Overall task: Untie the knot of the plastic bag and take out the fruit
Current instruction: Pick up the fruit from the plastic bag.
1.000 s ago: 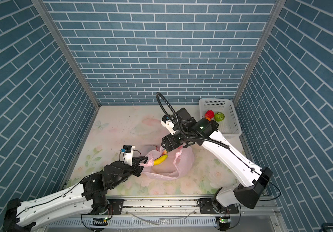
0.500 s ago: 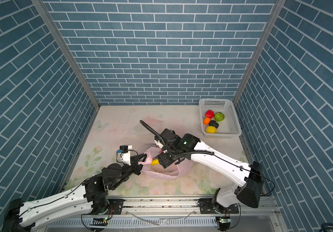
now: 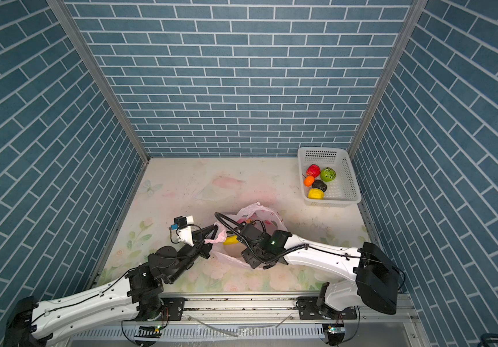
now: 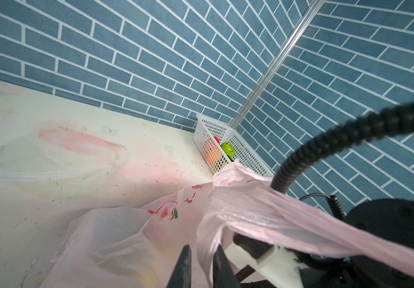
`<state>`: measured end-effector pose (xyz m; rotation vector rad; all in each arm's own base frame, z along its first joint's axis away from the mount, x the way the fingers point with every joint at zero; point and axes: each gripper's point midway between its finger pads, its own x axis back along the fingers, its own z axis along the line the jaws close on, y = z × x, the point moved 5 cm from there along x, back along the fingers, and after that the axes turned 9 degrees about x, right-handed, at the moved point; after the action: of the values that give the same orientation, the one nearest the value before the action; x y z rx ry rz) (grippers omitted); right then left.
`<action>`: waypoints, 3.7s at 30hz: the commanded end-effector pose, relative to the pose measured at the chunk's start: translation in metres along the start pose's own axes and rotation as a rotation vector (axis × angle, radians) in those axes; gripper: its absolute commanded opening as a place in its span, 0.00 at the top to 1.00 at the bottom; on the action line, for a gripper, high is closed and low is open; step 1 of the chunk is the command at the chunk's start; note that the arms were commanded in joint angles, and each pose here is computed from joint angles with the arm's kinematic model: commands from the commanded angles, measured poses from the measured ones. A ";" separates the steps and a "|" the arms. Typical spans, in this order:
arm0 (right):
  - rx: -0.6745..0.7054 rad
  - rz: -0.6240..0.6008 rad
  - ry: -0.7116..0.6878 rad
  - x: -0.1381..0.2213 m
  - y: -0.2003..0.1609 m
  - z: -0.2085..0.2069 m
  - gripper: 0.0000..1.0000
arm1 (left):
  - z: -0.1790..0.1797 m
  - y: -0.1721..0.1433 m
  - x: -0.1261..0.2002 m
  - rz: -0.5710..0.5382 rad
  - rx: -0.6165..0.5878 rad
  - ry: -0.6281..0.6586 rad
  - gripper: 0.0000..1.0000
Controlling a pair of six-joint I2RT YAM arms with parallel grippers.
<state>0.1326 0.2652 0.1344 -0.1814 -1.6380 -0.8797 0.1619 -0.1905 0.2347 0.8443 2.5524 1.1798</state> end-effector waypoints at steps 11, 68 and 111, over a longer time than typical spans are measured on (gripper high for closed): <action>-0.050 -0.076 0.057 -0.040 0.072 -0.002 0.33 | -0.026 -0.005 -0.011 0.021 -0.059 -0.165 0.85; -0.353 0.064 0.220 -0.083 0.110 -0.018 0.21 | 0.014 -0.005 -0.031 0.054 0.013 -0.017 0.91; -0.819 -0.423 -0.107 -0.140 0.173 -0.126 0.44 | 0.017 -0.024 -0.020 0.171 0.047 -0.067 0.93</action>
<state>0.3514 0.3546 0.0786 -0.4625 -1.3344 -1.7828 0.1775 -0.2057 0.2074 1.0979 2.5089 1.1178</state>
